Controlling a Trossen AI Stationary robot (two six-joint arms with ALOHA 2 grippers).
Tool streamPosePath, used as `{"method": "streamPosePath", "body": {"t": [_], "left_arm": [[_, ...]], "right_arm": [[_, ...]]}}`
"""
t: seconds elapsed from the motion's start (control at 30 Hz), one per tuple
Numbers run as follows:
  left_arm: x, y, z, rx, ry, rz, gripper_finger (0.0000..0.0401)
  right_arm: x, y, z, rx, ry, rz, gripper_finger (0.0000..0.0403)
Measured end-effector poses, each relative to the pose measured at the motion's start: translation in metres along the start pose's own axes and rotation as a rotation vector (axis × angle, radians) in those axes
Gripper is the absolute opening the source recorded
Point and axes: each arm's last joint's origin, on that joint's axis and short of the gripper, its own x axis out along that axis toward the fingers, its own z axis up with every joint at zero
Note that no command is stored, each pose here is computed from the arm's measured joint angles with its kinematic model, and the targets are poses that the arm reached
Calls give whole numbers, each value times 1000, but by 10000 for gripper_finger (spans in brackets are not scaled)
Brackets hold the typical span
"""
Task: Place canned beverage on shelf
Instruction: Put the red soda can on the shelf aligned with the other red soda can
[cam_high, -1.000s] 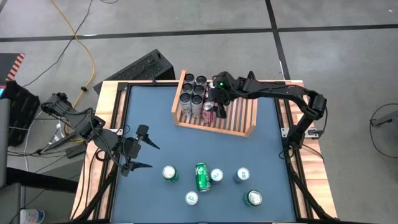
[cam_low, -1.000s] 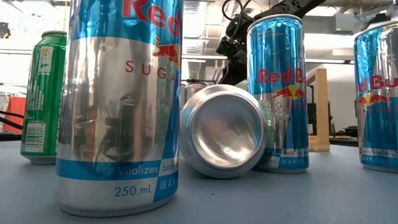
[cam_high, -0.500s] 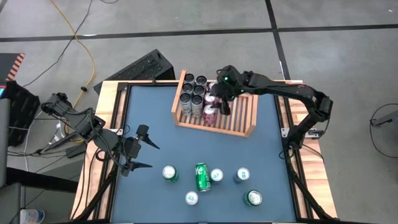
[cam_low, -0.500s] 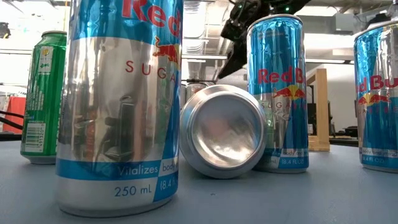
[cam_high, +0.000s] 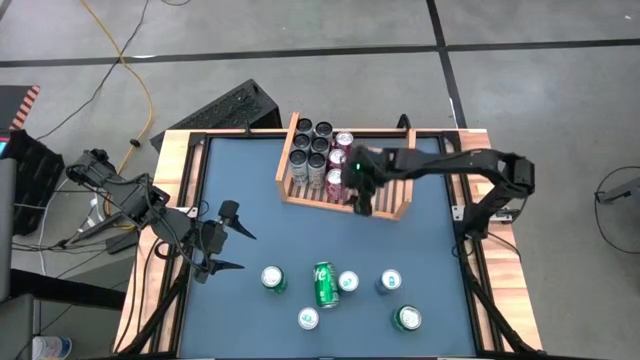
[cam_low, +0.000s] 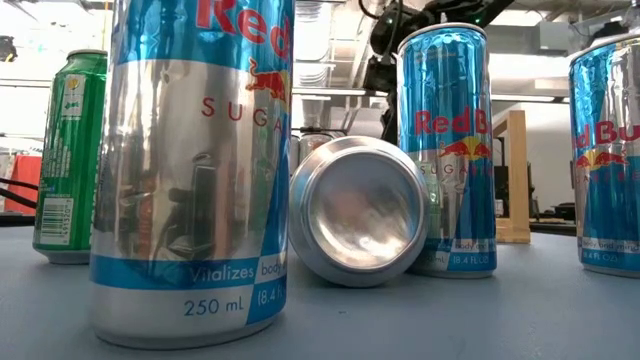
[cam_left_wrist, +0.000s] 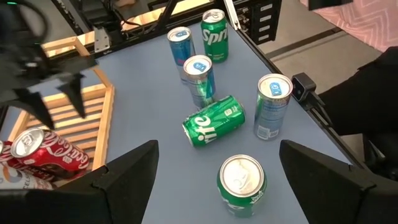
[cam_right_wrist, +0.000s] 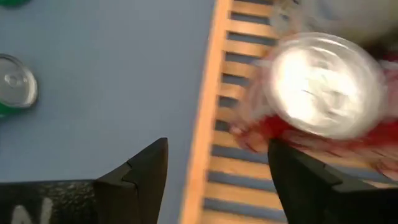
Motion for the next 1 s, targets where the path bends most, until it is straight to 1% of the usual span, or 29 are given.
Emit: {"method": "streamPosePath", "body": {"t": [0.17, 0.27, 0.37, 0.43, 0.5, 0.57, 0.77, 1.0], "left_arm": [[0, 0, 0, -10, 0, 0, 322], [0, 0, 0, -10, 0, 0, 322], [0, 0, 0, -9, 1, 0, 322], [0, 0, 0, -7, 4, 0, 322], [0, 0, 0, -7, 4, 0, 322], [0, 0, -1, -6, 8, 0, 322], [0, 0, -2, -4, 26, -1, 322], [0, 0, -2, -6, 24, -1, 322]], "right_arm": [[13, 20, 3, 22, -44, -73, 234], [18, 23, 1, 40, -11, -119, 221], [20, 23, 3, 87, -42, -120, 207], [26, 25, 6, 92, -63, -117, 196], [31, 25, 3, 91, -44, -115, 185], [38, 24, 9, 86, -85, -116, 175], [65, 23, -3, 85, 4, -109, 157], [70, 20, -5, 83, 18, -111, 147]]}}
